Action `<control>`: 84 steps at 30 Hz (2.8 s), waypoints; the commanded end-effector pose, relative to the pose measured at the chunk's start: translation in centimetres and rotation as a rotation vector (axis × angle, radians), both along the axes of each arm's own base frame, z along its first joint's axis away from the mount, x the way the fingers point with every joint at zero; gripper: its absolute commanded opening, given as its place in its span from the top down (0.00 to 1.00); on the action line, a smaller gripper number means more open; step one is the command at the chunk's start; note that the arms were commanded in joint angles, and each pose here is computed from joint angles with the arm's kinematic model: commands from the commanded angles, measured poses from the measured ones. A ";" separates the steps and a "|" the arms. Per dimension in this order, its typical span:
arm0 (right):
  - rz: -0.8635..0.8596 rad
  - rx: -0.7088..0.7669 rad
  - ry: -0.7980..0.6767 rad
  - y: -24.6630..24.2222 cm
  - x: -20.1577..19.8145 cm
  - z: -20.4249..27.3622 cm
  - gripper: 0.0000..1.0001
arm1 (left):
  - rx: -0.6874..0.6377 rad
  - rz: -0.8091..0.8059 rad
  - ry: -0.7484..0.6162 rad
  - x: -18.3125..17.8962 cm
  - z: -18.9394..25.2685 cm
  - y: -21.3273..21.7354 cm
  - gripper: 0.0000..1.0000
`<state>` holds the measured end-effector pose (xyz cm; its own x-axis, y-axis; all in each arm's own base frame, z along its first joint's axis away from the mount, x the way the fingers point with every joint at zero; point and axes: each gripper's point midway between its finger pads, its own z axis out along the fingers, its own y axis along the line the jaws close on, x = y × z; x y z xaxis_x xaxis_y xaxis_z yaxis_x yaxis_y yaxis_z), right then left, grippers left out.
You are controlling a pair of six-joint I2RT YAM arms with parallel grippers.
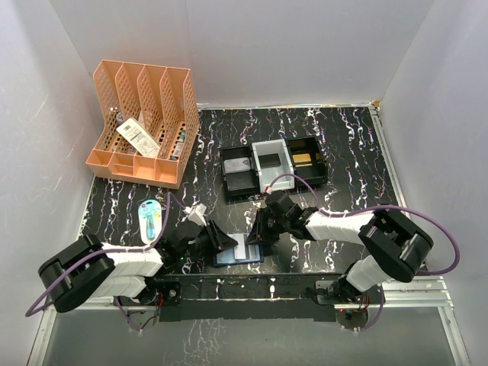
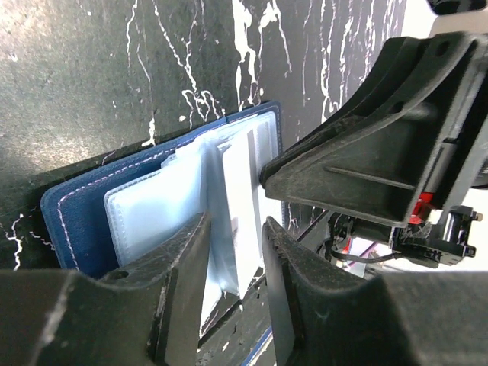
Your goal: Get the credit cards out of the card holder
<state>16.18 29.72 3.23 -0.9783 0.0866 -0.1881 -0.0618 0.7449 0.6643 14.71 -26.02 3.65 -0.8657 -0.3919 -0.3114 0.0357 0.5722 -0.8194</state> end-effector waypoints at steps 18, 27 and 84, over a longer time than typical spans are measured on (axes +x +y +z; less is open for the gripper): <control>-0.014 -0.178 0.019 -2.9 -0.9 -2.9 0.84 | -0.057 -0.038 -0.070 -0.2 1.7 -0.5 1.00; -0.012 -0.185 0.015 -2.9 -0.8 -2.8 0.85 | 0.019 0.000 -0.062 0.0 1.3 0.8 1.00; 0.092 -0.080 -0.037 0.1 -0.6 -0.8 0.74 | 0.061 -0.134 -0.053 -0.8 1.5 -0.9 1.00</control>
